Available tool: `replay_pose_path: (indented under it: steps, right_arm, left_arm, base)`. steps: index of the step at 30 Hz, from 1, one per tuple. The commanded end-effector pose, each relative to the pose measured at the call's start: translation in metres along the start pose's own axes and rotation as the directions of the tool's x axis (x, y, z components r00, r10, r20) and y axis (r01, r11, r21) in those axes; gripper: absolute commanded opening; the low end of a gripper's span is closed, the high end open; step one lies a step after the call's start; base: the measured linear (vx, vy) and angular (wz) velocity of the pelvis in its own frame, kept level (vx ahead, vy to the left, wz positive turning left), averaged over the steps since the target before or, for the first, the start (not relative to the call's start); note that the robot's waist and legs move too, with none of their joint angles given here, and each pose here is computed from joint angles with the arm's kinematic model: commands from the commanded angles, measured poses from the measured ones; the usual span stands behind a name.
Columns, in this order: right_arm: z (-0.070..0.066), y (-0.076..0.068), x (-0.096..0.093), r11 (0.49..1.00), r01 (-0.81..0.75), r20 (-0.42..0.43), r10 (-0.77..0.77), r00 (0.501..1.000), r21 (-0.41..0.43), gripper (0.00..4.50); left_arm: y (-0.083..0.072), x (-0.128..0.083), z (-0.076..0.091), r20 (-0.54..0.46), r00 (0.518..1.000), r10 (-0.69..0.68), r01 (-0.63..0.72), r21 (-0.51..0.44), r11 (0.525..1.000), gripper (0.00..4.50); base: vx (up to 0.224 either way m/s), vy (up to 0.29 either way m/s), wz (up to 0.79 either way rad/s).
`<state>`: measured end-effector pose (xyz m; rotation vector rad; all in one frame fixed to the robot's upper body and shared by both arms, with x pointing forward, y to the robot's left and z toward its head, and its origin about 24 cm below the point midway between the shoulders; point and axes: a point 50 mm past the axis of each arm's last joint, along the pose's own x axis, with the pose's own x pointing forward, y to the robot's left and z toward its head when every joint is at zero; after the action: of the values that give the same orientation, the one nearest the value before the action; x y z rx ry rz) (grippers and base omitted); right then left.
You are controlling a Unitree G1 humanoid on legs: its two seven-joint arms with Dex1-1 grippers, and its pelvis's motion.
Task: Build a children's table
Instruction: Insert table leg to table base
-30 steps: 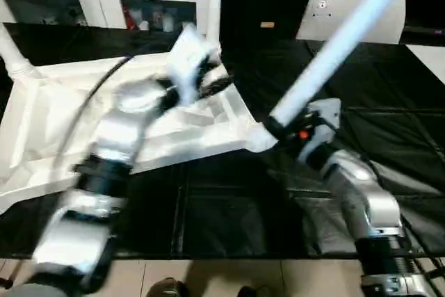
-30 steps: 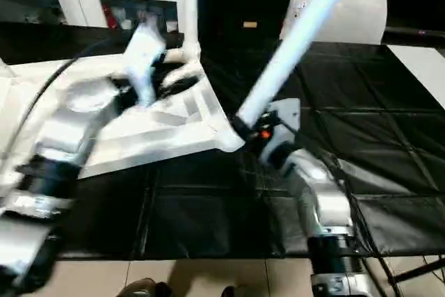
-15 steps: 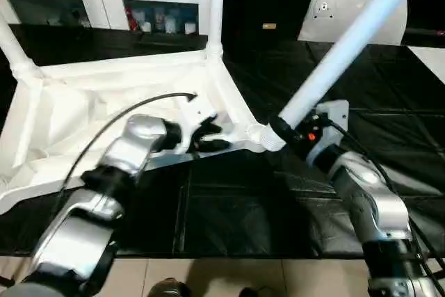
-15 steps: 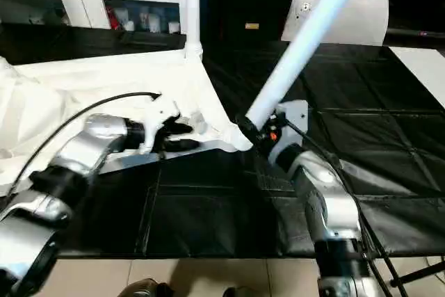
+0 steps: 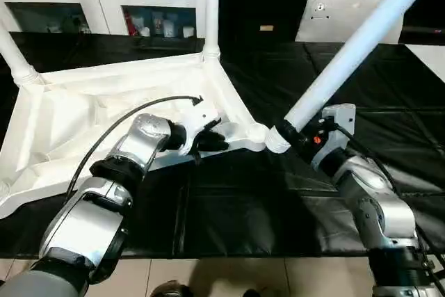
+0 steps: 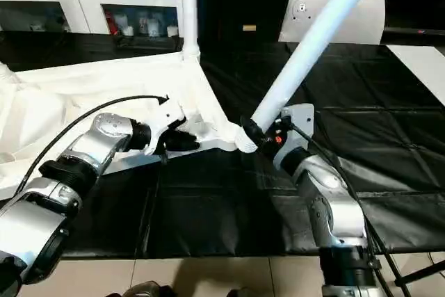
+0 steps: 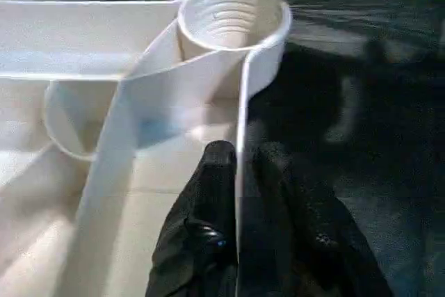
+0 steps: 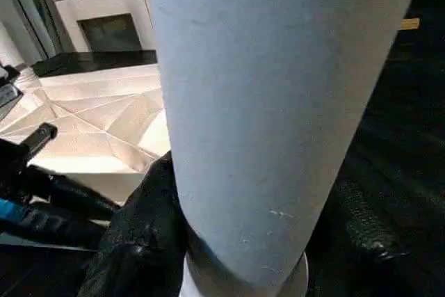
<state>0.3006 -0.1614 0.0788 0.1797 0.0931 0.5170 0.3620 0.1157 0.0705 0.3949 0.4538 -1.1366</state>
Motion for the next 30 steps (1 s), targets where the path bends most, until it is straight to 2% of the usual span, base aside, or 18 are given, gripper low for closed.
replay_pose_path:
  steps: [1,4,6,11,16,19,23,26,27,30]
  right_arm:
    - [0.005,-0.002,-0.001,1.000,0.008,0.008,-0.008,1.000,-0.013,1.90]
    - [0.006,-0.001,0.000,1.000,0.005,0.007,-0.005,1.000,-0.014,1.90]
    - [0.006,-0.001,0.001,1.000,0.001,0.007,0.000,1.000,-0.018,1.90]
    - [0.007,0.000,0.002,1.000,-0.003,0.006,0.003,1.000,-0.020,1.90]
    - [0.007,0.000,0.002,1.000,-0.004,0.006,0.004,1.000,-0.020,1.90]
    - [0.007,0.000,0.002,1.000,-0.005,0.004,0.005,1.000,-0.021,1.90]
    - [0.006,0.002,0.002,0.999,-0.031,-0.014,0.030,0.999,-0.037,1.90]
    - [0.005,0.009,0.004,0.990,-0.110,-0.053,0.106,0.993,-0.085,1.90]
    - [0.004,0.018,0.005,0.974,-0.196,-0.089,0.187,0.978,-0.110,1.90]
    - [0.003,0.023,0.006,0.962,-0.246,-0.111,0.233,0.966,-0.117,1.90]
  left_arm:
    - [0.000,0.001,-0.002,-0.026,1.000,-0.014,0.014,0.003,1.000,0.50]
    - [0.001,0.001,-0.007,-0.063,0.998,0.004,-0.003,0.016,1.000,0.38]
    - [0.003,0.001,-0.009,-0.093,0.994,0.052,-0.048,0.042,0.998,0.08]
    - [0.003,0.002,-0.010,-0.113,0.992,0.062,-0.054,0.071,0.996,0.00]
    - [0.000,0.003,-0.009,-0.085,0.996,0.000,0.005,0.058,0.998,0.00]
    - [-0.004,0.002,-0.004,-0.036,0.998,-0.057,0.060,0.089,0.994,0.00]
    - [-0.008,-0.001,-0.007,-0.028,0.994,-0.110,0.113,0.145,0.983,0.00]
    - [-0.015,-0.006,-0.014,-0.038,0.978,-0.205,0.208,0.166,0.964,0.00]
    - [-0.019,-0.010,-0.019,-0.049,0.966,-0.254,0.258,0.177,0.950,0.00]
    - [-0.019,-0.012,-0.021,-0.055,0.965,-0.255,0.261,0.182,0.948,0.00]
  base:
    - [0.000,0.000,0.00]
    - [0.000,0.000,0.00]
    - [0.000,0.000,0.00]
    - [0.000,0.000,0.00]
    - [0.000,0.000,0.00]
    - [0.000,0.000,0.00]
    - [0.000,0.000,0.00]
    - [0.000,0.000,0.00]
    - [0.000,0.000,0.00]
    - [0.000,0.000,0.00]
